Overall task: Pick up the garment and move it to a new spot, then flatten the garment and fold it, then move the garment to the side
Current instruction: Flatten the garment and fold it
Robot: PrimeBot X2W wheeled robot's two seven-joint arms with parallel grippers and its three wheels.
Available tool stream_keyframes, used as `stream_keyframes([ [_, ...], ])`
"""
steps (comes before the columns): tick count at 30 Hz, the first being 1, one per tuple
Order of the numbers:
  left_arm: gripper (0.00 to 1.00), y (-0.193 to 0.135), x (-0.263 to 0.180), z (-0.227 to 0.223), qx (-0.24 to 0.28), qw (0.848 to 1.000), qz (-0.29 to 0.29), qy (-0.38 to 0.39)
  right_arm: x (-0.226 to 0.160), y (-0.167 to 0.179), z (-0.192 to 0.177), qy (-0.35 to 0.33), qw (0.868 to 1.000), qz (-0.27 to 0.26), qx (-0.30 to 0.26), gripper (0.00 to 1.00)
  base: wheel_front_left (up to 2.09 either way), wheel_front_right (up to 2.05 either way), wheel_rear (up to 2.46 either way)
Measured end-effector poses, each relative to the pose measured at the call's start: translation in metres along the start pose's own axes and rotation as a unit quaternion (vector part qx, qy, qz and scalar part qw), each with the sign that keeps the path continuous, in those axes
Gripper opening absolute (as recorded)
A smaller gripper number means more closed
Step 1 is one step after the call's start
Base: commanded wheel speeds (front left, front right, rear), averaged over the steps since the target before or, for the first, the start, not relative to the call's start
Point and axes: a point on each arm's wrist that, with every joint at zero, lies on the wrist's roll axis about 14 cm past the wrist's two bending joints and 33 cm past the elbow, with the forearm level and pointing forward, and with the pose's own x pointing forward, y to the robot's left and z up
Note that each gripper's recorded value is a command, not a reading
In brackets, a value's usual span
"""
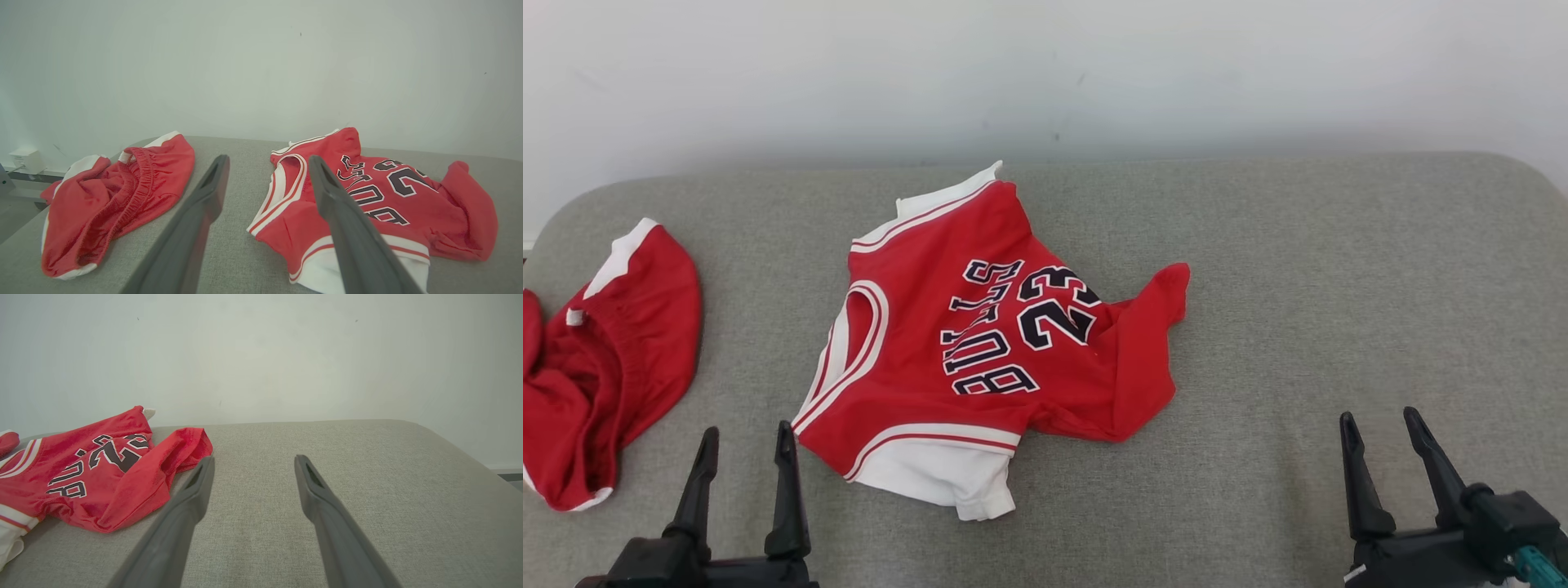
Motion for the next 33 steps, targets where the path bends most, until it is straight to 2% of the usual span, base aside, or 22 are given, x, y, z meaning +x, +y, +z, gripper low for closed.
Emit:
stream_keyframes([
  [7,1.0,-0.005,0.007,0.0,-0.001,1.0,-0.01,-0.002,0.033,0.014,-0.004,0.011,0.999,0.045,-0.008,1.0,0.0,0.0,0.0],
  [18,1.0,-0.007,0.009,-0.005,-0.018,1.0,-0.002,0.007,0.12,0.036,-0.007,0.034,0.993,0.109,-0.039,1.0,0.0,0.0,0.0],
  [25,1.0,-0.001,0.009,-0.016,-0.022,0.999,0.016,0.025,0.161,0.058,-0.034,0.077,0.988,0.131,-0.018,1.0,0.0,0.0,0.0],
  [33,1.0,0.014,0.001,-0.026,-0.019,0.998,0.046,0.045,0.173,0.086,-0.079,0.144,0.979,0.144,0.031,0.98,0.0,0.0,0.0],
])
